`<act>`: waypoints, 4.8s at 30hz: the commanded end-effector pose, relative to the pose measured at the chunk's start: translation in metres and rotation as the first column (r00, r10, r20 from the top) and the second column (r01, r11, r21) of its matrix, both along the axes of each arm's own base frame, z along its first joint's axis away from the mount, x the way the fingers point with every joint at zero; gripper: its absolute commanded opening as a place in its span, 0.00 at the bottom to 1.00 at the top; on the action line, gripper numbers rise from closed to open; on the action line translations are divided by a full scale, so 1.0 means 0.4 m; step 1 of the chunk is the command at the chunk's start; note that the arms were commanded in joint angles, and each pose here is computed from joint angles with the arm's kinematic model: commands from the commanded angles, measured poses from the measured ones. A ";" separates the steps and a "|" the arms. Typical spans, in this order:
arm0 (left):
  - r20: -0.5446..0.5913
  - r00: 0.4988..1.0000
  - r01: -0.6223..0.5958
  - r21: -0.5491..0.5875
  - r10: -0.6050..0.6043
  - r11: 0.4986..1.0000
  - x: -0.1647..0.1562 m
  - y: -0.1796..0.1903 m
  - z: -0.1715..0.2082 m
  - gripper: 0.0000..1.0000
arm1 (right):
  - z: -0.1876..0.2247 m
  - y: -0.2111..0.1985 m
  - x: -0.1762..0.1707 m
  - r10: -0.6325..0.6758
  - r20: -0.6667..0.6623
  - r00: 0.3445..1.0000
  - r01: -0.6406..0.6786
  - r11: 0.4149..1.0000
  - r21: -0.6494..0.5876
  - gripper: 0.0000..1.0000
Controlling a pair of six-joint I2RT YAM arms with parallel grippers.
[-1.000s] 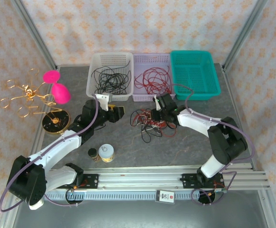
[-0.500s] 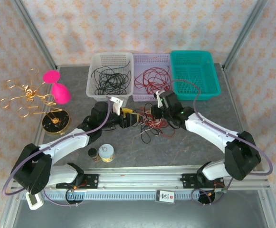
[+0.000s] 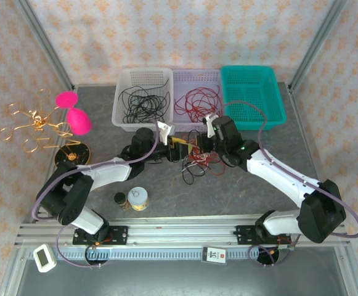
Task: Untangle the cables
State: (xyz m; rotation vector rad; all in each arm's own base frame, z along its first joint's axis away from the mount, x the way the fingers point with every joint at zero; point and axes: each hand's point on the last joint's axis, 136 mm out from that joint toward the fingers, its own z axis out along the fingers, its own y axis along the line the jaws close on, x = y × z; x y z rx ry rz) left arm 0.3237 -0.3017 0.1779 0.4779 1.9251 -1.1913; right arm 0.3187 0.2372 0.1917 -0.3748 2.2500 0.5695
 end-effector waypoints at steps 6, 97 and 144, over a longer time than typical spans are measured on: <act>0.093 0.995 0.052 -0.044 -0.048 0.998 0.047 -0.057 0.046 0.36 | 0.046 0.007 -0.005 0.010 0.050 0.999 -0.012 0.999 0.036 0.09; 0.776 0.319 -0.402 -0.409 0.544 0.819 -0.150 0.301 1.377 0.00 | -0.036 0.028 -0.106 0.029 0.128 0.991 -0.066 0.954 0.294 0.64; 0.720 -0.043 -0.409 -0.645 0.692 0.646 -0.266 0.448 1.535 0.00 | -0.087 0.068 -0.016 -0.032 0.251 0.968 -0.015 0.983 0.183 0.66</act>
